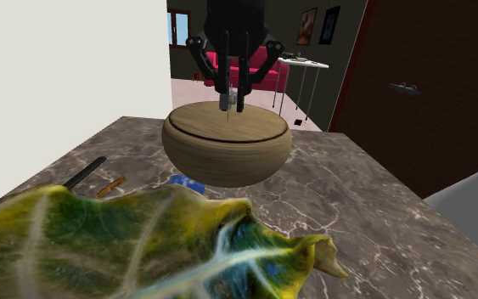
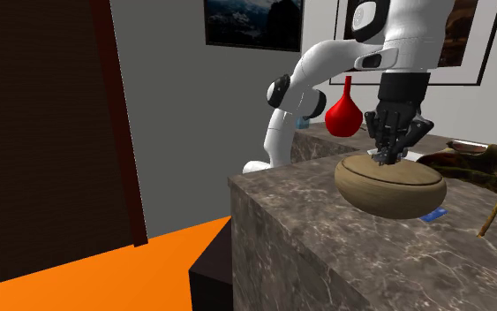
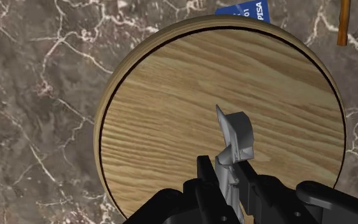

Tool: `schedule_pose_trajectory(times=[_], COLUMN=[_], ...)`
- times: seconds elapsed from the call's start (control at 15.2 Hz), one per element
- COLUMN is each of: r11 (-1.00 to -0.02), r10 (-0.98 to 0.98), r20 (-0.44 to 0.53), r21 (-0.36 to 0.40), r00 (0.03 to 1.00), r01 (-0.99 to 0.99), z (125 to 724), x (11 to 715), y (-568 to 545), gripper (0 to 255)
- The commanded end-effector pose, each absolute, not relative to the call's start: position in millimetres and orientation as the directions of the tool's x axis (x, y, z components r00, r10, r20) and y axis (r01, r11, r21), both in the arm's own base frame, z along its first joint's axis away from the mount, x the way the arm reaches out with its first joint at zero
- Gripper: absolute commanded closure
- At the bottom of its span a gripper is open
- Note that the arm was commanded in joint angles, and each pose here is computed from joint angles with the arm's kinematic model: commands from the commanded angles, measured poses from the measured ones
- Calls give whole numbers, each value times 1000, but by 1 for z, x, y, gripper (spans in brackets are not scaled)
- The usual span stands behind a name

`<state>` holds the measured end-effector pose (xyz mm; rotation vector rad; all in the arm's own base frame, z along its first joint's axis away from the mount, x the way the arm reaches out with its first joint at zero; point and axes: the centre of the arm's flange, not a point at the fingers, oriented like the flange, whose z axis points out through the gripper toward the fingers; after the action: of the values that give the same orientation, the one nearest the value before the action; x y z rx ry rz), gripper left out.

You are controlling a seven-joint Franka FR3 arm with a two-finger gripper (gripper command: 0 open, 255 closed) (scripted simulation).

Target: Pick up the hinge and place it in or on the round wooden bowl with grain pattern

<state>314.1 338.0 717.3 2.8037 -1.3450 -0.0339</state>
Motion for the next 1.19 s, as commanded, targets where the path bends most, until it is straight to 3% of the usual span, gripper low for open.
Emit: schedule_pose_trajectory(times=[0.0,0.07,0.4,0.66,1.12], r11=[-625,-625,-625,-625,-625], r10=[-780,-780,-780,-780,-780], r20=[-6,-6,-6,-6,-6], r21=[38,38,38,38,38], r00=[626,626,626,626,626], r01=[-779,-779,-779,-779,-779], z=[717,717,717,767,767], x=[314,314,314,316,316], y=[338,338,338,339,339], gripper=[255,0,0,0,0])
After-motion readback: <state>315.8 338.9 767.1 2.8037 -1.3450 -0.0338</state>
